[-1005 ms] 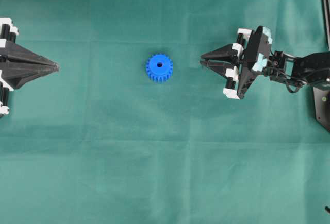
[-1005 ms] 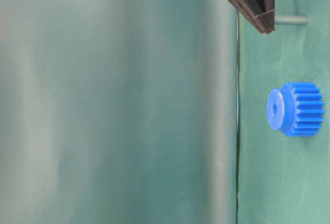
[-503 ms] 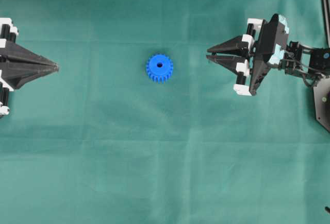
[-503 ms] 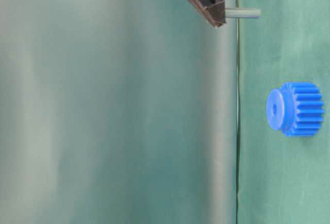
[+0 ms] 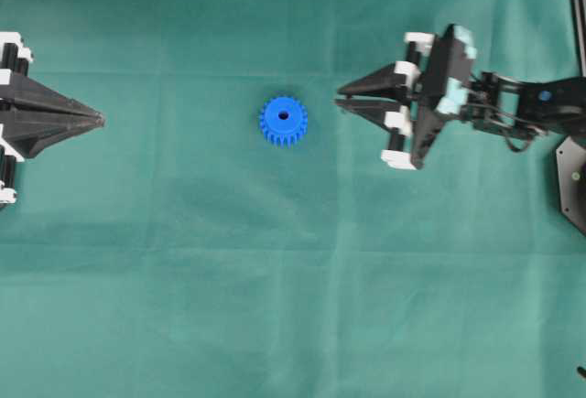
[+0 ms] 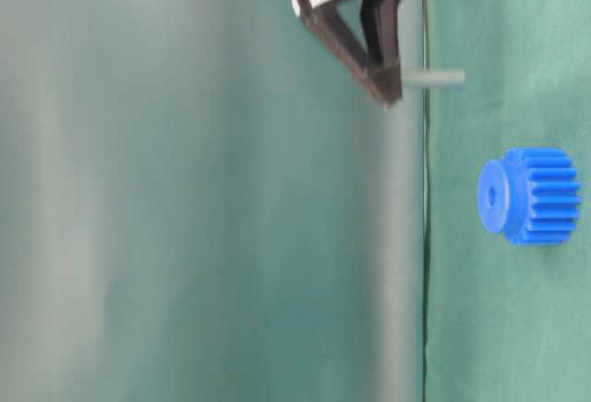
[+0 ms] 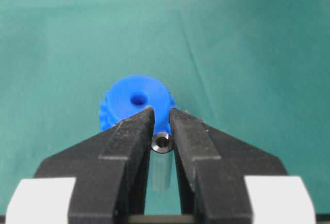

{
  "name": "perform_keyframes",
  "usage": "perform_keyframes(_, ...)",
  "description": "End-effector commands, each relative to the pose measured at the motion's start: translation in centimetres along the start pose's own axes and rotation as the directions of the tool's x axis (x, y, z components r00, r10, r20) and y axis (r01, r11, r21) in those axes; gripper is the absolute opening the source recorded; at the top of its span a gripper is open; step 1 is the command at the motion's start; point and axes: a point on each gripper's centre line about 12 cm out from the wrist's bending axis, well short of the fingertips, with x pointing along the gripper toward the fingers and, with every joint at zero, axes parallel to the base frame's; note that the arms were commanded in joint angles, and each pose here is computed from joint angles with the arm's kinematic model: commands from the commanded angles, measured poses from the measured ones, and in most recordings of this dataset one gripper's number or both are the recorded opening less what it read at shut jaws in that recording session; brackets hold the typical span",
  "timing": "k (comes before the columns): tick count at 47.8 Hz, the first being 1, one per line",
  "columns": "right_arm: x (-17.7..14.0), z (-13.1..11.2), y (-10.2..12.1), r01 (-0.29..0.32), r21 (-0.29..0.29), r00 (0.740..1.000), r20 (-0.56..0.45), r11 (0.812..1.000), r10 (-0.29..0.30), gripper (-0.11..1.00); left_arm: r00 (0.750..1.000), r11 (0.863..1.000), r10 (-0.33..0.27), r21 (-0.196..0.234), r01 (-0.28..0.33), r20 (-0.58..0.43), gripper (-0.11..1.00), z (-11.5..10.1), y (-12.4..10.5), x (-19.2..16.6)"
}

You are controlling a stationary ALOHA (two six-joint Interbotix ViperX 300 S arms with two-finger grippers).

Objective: Insert the shaft placed at a random location into the center hole of the small gear at another random location.
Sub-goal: 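Carry the held shaft left over the blue gear's center hole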

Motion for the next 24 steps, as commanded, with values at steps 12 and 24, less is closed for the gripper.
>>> perform_keyframes(12,5.1,3.5,1.3,-0.028,-0.027,0.999,0.026,0.999,0.029,0.14,1.000,1.000,0.002,0.000,-0.002,0.012,0.00,0.4,0.0,0.1)
perform_keyframes(24,7.0,4.4,1.8,-0.036,-0.046,0.999,0.018,0.998,0.037,0.14,1.000,1.000,0.002,0.000,-0.002,0.011,0.00,0.4,0.0,0.1)
